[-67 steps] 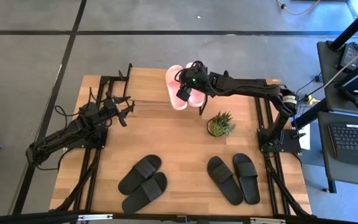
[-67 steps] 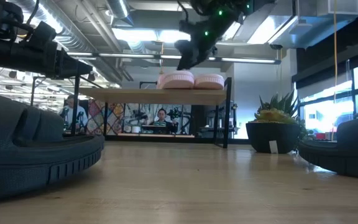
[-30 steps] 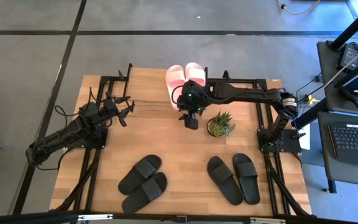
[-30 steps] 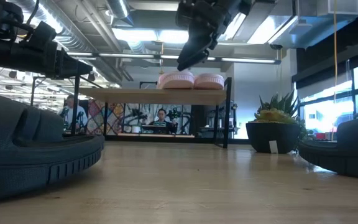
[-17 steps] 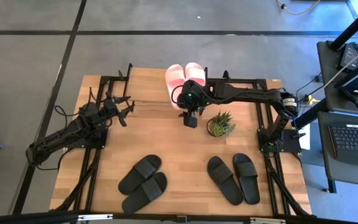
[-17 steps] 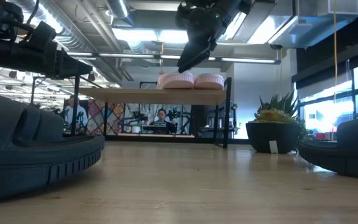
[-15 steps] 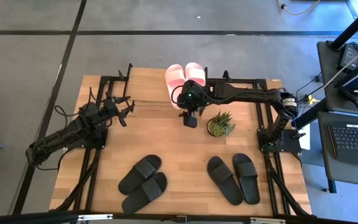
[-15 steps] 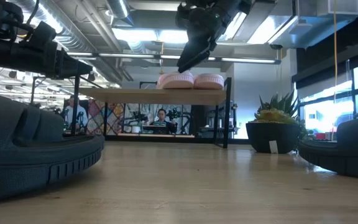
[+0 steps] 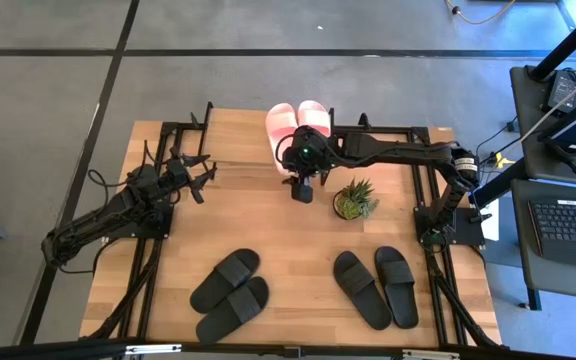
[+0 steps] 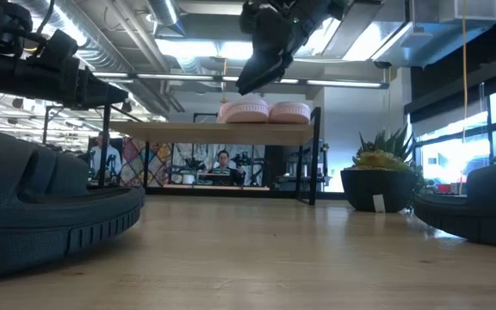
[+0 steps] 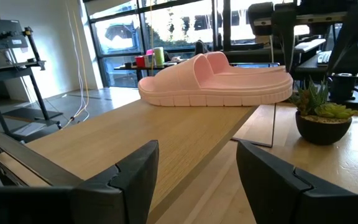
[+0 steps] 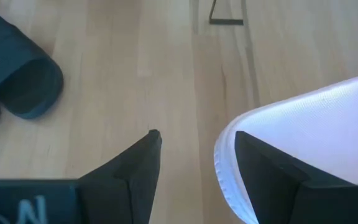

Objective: Pick and place slides into the shelf
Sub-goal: Put the pink slide on the shelf

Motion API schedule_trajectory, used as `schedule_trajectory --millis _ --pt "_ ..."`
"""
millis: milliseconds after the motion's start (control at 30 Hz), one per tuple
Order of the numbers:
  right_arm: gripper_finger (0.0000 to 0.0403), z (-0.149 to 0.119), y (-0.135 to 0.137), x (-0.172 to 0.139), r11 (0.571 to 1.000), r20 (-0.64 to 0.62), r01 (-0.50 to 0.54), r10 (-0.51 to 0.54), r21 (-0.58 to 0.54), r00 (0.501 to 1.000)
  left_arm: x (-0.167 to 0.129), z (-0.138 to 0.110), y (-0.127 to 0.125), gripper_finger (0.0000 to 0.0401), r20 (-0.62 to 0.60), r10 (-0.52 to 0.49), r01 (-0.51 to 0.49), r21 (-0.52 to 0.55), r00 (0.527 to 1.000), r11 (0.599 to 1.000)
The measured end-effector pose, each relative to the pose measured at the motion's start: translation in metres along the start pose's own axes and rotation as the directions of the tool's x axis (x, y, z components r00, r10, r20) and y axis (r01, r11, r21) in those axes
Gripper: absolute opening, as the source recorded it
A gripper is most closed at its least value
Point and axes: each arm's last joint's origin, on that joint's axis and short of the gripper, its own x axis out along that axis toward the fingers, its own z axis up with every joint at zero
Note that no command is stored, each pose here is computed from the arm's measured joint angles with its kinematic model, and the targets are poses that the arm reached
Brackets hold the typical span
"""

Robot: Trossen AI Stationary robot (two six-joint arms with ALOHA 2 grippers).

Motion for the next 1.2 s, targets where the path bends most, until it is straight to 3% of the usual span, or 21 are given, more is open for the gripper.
schedule_trajectory --millis 200,300,600,1000,1200 --pt "0.0206 -0.005 0.005 0.004 0.985 -0.03 -0.167 0.167 -0.029 0.986 0.0 0.0 0.0 0.0208 0.0 0.0 0.0 0.0 1.0 1.0" --pt "0.0206 -0.013 0.005 0.018 0.988 -0.097 -0.155 0.154 -0.001 0.983 0.0 0.0 0.0 0.0208 0.0 0.0 0.0 0.0 1.0 1.0" --pt "0.0206 -0.018 0.0 0.034 0.99 -0.121 -0.141 0.142 0.019 0.982 0.0 0.0 0.0 0.0208 -0.002 -0.001 0.001 0.0 1.0 1.0" --pt "0.0206 -0.005 -0.002 0.035 0.993 0.011 -0.12 0.12 -0.008 0.993 0.0 0.0 0.0 0.0208 -0.002 -0.001 0.001 0.0 1.0 1.0" --pt "0.0206 -0.002 -0.005 0.035 0.999 0.032 -0.032 0.032 -0.016 0.999 0.0 0.0 0.0 0.0208 -0.002 -0.001 0.001 0.0 1.0 1.0"
